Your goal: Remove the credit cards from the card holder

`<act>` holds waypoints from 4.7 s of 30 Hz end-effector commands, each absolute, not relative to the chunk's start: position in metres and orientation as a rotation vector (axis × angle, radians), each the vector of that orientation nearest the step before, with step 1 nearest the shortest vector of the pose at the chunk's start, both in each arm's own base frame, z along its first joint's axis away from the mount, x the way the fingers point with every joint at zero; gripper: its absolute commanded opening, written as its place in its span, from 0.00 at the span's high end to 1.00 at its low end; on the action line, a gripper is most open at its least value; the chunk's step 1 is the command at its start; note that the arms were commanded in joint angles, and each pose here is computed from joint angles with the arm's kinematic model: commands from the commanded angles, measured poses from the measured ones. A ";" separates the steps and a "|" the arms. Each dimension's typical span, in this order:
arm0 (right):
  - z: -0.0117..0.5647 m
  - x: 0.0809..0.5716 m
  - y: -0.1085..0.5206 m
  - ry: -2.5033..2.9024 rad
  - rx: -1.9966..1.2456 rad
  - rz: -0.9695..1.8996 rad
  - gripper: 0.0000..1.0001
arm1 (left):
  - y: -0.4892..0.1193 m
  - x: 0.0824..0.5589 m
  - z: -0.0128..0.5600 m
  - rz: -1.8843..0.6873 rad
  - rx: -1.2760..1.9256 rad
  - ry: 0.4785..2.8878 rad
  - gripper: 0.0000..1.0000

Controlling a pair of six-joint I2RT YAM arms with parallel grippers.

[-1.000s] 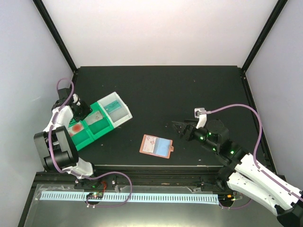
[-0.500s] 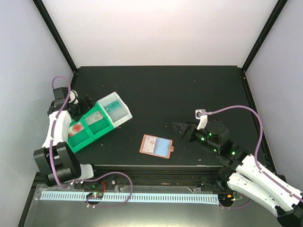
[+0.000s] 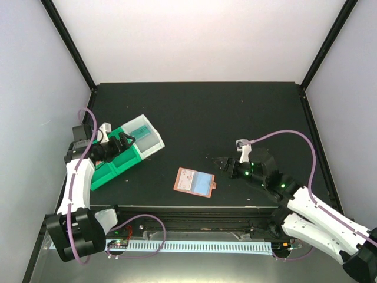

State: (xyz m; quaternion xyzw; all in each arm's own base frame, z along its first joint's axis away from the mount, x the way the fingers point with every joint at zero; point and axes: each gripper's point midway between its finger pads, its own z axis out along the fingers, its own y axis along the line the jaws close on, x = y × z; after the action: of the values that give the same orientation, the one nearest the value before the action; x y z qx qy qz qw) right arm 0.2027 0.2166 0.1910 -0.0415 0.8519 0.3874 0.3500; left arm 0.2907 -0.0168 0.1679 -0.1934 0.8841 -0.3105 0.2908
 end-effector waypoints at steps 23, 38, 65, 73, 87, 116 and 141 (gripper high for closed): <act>0.130 0.187 0.252 2.391 -0.089 1.179 0.58 | -0.173 0.245 0.157 -1.079 0.047 2.485 0.13; 0.131 0.185 0.250 2.393 -0.119 1.152 0.57 | -0.223 0.209 0.057 -1.105 0.140 2.735 0.23; 0.109 0.185 0.259 2.447 -0.138 1.124 0.63 | -0.259 0.186 0.056 -1.228 0.069 2.710 0.55; 0.099 0.185 0.272 2.478 -0.166 1.116 0.67 | -0.264 0.189 0.052 -1.235 0.098 2.708 0.84; 0.069 0.184 0.290 2.567 -0.207 1.094 0.75 | -0.265 0.184 0.029 -1.214 0.188 2.754 0.98; 0.022 0.196 0.295 2.663 -0.179 0.957 0.85 | -0.258 0.173 0.018 -1.210 0.188 2.778 0.98; 0.033 0.202 0.281 2.607 -0.175 0.873 0.99 | -0.255 0.180 0.042 -1.184 0.152 2.726 0.85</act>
State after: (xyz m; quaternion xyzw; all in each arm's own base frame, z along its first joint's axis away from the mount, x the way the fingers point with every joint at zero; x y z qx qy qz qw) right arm 0.1986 0.2804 0.0222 -0.0613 0.9354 0.3028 0.1721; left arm 0.1745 -0.2512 0.0244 0.0495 0.9185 -0.3873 0.0624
